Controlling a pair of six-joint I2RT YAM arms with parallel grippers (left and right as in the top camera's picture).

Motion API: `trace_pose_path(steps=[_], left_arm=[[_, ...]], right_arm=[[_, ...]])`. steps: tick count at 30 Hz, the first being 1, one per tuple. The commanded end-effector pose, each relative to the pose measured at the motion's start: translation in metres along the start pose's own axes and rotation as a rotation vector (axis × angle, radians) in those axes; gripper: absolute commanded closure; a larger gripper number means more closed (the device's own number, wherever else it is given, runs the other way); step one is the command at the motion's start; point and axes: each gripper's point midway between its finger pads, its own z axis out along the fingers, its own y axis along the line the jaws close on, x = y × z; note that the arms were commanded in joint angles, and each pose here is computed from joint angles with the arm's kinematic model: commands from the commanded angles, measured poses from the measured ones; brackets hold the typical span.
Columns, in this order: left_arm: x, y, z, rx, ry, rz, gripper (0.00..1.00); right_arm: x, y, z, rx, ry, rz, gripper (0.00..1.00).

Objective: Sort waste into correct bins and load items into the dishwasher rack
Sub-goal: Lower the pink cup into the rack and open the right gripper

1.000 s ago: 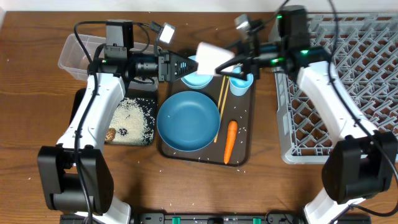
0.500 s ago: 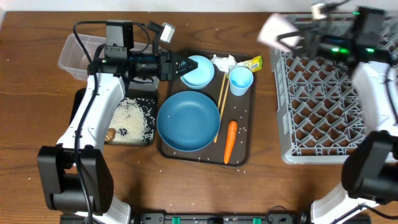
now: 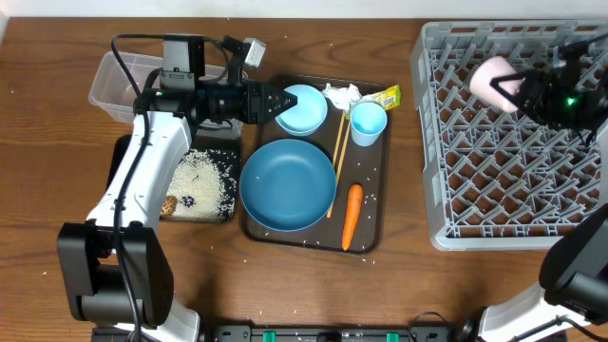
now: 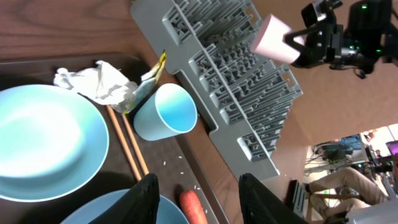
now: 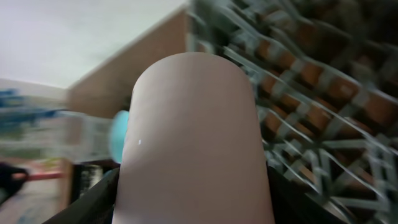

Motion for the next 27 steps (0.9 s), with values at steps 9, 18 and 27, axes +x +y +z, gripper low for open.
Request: trace_pose_path(steps=[9, 18, 27], left_arm=[[0.011, 0.037, -0.004, -0.204, 0.026, -0.05, 0.54], [0.036, 0.058, -0.012, -0.344, 0.101, -0.14, 0.54], [0.042, 0.058, -0.013, -0.348, 0.121, -0.162, 0.54]], right_arm=[[0.036, 0.012, -0.042, 0.414, 0.051, -0.119, 0.66], [0.082, 0.037, -0.016, 0.641, 0.201, -0.268, 0.63], [0.104, 0.034, -0.023, 0.727, 0.278, -0.269, 0.63]])
